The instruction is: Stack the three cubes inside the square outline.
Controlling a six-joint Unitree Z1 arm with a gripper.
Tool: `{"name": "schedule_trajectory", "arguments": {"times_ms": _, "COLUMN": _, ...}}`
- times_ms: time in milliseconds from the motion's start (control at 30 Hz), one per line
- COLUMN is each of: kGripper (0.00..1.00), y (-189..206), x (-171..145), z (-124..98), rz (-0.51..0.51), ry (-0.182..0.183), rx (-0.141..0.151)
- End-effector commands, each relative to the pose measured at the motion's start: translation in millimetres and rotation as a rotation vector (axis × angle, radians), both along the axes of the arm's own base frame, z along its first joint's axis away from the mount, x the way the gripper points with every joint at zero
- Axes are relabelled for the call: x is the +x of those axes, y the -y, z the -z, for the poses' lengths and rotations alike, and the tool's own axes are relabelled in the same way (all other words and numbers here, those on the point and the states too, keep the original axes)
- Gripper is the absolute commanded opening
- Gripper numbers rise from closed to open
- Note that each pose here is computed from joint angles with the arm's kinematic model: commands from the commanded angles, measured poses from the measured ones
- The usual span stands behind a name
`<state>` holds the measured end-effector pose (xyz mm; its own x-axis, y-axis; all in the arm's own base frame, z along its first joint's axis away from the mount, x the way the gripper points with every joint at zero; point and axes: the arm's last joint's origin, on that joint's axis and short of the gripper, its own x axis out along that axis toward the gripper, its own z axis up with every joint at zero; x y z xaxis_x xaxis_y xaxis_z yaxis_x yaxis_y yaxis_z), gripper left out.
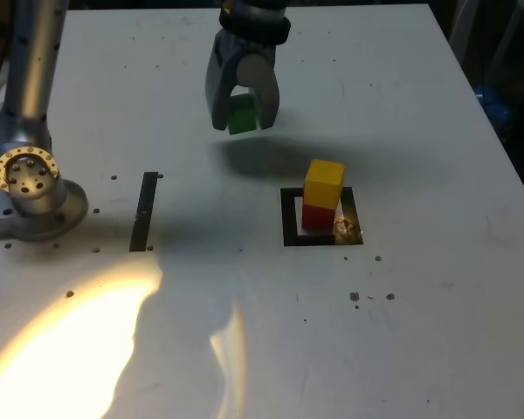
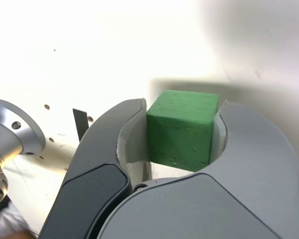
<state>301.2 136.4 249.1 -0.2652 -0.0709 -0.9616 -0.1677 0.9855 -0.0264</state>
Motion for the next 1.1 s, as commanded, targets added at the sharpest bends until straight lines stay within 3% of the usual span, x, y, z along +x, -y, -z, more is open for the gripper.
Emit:
{"name": "schedule_trajectory", "arguments": {"times_ms": 0, "kGripper": 0.24, "y": 10, "x": 3, "z": -13, "rz": 0.045, "ry": 0.019, "rx": 0.007}}
{"name": "schedule_trajectory", "arguments": {"times_ms": 233, "kGripper": 0.24, "y": 55, "x": 23, "z": -56, "rz": 0.209, "ry": 0.058, "rx": 0.03}}
{"name": "schedule_trajectory", "arguments": {"times_ms": 433, "kGripper": 0.24, "y": 84, "x": 38, "z": -78, "rz": 0.307, "ry": 0.082, "rx": 0.05}}
{"name": "schedule_trajectory", "arguments": {"times_ms": 733, "kGripper": 0.24, "y": 118, "x": 53, "z": -85, "rz": 0.404, "ry": 0.103, "rx": 0.051}}
{"name": "schedule_trajectory", "arguments": {"times_ms": 1067, "kGripper": 0.24, "y": 155, "x": 63, "z": -79, "rz": 0.463, "ry": 0.103, "rx": 0.046}}
